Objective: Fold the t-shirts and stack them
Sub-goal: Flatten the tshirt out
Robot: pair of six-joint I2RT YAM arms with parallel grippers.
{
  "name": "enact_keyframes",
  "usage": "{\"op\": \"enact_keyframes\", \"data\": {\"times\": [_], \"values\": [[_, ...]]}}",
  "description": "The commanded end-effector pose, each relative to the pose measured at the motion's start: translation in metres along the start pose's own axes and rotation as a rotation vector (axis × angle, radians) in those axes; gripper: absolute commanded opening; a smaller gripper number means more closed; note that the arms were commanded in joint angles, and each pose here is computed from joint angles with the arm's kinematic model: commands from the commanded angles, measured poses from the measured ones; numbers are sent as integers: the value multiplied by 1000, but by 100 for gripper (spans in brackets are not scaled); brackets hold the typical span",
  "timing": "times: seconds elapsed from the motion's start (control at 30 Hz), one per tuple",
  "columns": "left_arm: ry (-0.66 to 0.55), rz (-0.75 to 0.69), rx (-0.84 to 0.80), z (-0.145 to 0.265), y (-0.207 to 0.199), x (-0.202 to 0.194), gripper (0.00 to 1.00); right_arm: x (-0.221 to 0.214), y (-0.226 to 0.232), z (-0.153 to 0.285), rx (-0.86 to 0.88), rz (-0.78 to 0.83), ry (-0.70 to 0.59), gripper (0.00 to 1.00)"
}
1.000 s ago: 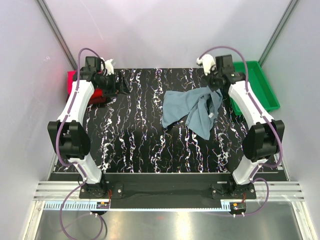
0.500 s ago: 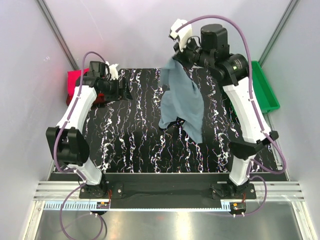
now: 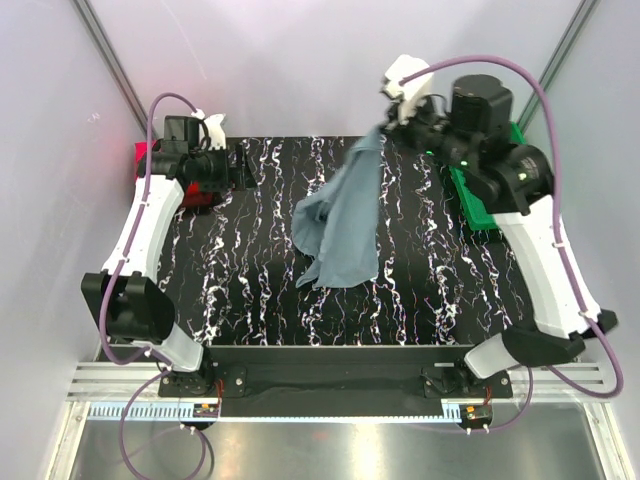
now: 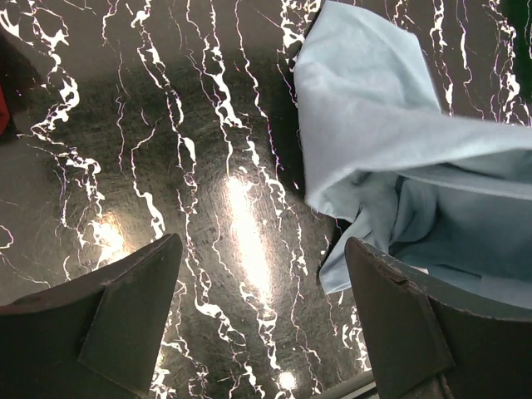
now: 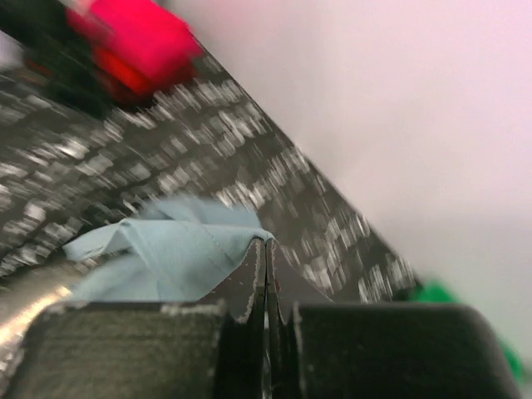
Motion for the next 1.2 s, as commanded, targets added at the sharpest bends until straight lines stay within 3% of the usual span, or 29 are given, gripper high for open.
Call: {"op": "enact_keyframes", "data": {"times": [0.0,0.13,0.27,0.53,0.67,0.8,1.03,1.17], "values": [[-13,-6,-21,-4,-1,5,84,-37,-42,8,-202,-60,81,0],[118,19,-100,-26,-9,-21,84,-92,-79,5,-388,-227,209,0],[234,2,-155,-53,-18,-42,78,-122,-94,-8,-432,-306,257,0],[500,-196,-297,-97,-89,-79,78,-140,-117,-24,-445,-353,291,0],[526,-170,-298,-121,-91,-86,78,-133,-135,-19,-542,-366,244,0],[528,-193,-246,-136,-86,-79,79,-111,-139,-11,-531,-368,163,0],[560,-194,-223,-176,-80,-78,78,-110,-135,-9,-511,-386,159,0],[566,-204,-214,-197,-77,-76,73,-109,-133,-8,-507,-386,155,0]]}}
Point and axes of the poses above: each gripper's point midway between its finger pads, its own z axis back along the fingers, its own y axis along the line the jaws close on, x = y × z, the point moved 10 cm from there along z, back along the fingers, and after that the axes turned 10 degrees about -z, right-handed, at the moved point
